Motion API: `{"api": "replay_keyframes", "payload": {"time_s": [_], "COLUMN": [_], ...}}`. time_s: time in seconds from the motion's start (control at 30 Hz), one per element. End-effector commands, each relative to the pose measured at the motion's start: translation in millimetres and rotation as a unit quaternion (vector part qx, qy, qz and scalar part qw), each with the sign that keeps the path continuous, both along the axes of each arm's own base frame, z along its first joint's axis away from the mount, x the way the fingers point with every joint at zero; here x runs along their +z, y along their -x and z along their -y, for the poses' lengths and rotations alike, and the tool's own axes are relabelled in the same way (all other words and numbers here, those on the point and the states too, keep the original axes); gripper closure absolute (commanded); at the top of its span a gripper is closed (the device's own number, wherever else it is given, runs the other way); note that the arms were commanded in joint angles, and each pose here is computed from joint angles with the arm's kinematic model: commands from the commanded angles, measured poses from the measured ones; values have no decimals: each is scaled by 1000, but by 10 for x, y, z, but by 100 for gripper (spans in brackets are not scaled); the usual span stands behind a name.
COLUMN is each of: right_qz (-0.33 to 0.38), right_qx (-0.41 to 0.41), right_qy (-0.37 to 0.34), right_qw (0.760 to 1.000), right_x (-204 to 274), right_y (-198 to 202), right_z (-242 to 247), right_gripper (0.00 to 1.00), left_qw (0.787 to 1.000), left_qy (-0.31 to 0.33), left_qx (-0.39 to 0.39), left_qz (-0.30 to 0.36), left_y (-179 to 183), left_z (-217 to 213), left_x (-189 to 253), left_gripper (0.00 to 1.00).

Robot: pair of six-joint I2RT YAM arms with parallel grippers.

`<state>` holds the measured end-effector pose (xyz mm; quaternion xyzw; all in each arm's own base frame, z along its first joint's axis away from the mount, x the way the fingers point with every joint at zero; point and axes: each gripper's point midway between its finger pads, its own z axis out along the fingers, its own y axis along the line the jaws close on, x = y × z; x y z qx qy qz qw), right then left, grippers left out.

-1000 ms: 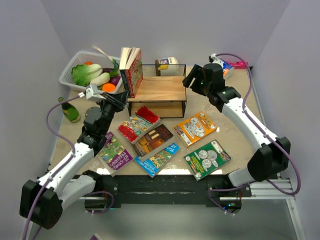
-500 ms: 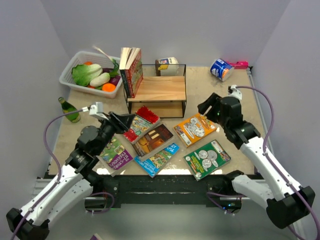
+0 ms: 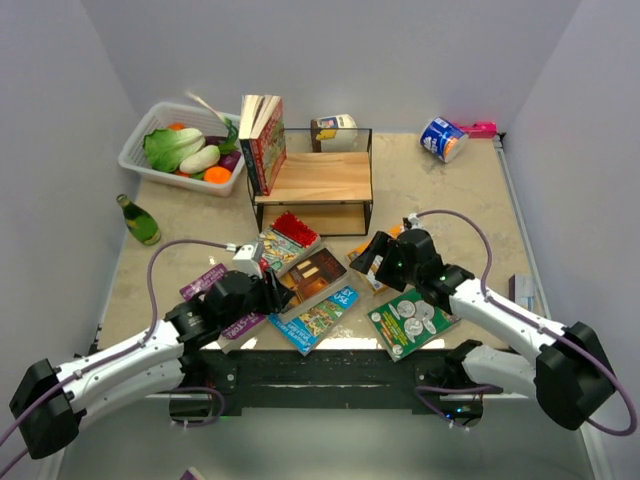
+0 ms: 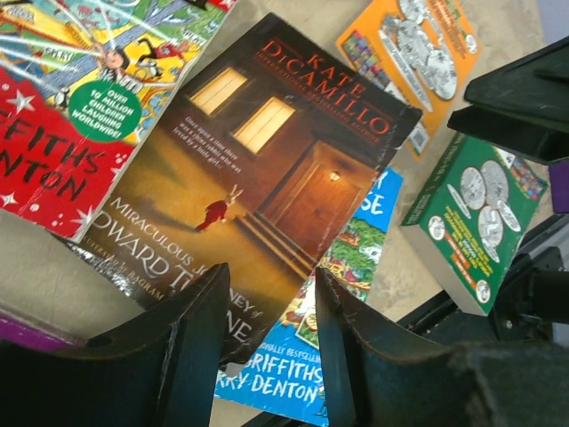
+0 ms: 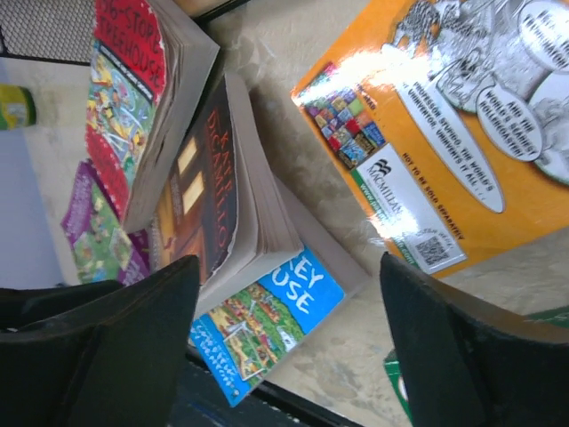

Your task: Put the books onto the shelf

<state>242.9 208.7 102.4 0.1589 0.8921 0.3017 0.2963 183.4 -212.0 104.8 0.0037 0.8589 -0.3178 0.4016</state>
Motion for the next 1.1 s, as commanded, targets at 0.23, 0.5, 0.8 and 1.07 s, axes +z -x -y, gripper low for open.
{"api": "replay_keyframes", "payload": {"time_s": [0.23, 0.5, 0.8, 1.07], "right_qz": [18, 5, 17, 10], "right_qx": [36, 66, 110, 149], "right_qy": [-117, -134, -176, -188], "right_qw": [992, 989, 978, 971], "right_x": [32, -186, -123, -137], "right_y": [-242, -231, -195, -107], "right_z": [-525, -659, -840, -922], "right_gripper": [2, 4, 26, 70], "left_qw": [999, 999, 999, 999], "left_qy": [-16, -20, -18, -14], "left_qx": [30, 38, 38, 36], "left_qz": [-28, -28, -33, -36], "left_y": [16, 24, 37, 42], "left_z": [-95, -142, -144, -125], "left_x": [-320, -337, -372, -379], "left_gripper": [53, 53, 53, 53]}}
